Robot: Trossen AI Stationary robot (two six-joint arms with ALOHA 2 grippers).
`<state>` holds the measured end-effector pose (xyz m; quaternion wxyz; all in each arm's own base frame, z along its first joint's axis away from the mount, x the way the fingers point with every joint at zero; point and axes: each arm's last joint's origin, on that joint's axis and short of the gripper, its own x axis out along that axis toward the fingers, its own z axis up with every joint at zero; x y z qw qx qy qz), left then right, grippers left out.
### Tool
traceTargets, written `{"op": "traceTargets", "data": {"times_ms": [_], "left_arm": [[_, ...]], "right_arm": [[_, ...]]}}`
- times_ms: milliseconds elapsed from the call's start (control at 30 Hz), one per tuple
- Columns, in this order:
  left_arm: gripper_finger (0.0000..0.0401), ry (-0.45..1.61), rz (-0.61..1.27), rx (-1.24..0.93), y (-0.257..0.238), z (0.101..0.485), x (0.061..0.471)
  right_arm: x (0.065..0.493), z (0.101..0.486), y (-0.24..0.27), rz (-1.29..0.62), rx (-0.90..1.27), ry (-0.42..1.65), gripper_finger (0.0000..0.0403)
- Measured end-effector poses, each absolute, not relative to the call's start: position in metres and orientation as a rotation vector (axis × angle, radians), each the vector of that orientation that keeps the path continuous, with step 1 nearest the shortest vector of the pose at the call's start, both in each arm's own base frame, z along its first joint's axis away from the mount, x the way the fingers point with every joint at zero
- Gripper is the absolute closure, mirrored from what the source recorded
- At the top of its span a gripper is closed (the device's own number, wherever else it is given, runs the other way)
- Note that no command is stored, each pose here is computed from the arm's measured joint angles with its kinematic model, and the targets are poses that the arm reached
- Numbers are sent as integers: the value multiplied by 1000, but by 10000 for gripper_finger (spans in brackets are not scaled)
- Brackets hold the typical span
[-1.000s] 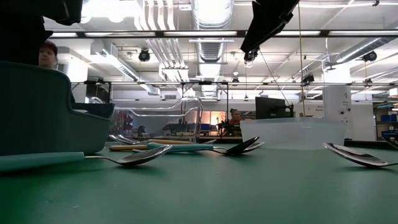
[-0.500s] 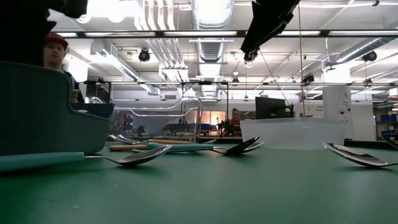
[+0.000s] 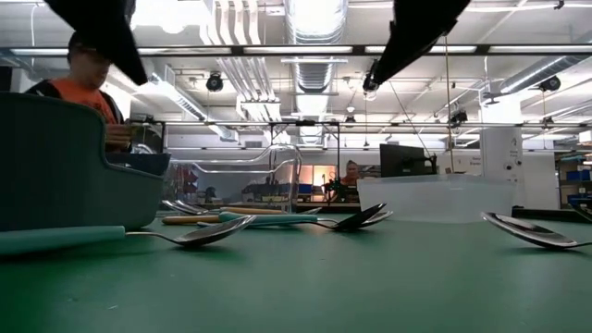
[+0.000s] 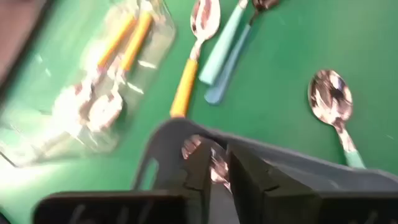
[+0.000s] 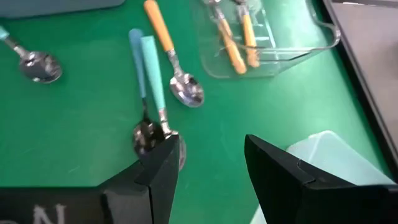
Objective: Sort silverware by color (type)
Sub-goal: Put the blue spoon into the white bin
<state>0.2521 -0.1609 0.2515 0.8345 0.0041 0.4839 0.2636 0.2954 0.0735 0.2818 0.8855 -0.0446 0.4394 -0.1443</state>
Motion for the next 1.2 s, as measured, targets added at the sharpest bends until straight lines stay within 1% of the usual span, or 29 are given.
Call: {"op": "traceTargets", "data": {"times_ms": [100, 233, 367, 633, 967, 1200], "left_arm": [[396, 987, 552, 57, -151, 257, 251], [398, 938, 526, 111, -140, 267, 243], [400, 848, 458, 105, -130, 274, 232], [401, 641, 192, 59, -109, 263, 222], [401, 484, 82, 91, -63, 251, 212], [401, 331, 18, 93, -52, 252, 192]], "right_arm": [[293, 277, 78, -297, -83, 923, 229], [292, 275, 79, -314, -48, 922, 229], [292, 275, 79, -329, -25, 917, 229], [293, 275, 76, -361, 28, 902, 229], [298, 276, 60, -417, 70, 893, 229], [300, 276, 45, -441, 155, 904, 229]]}}
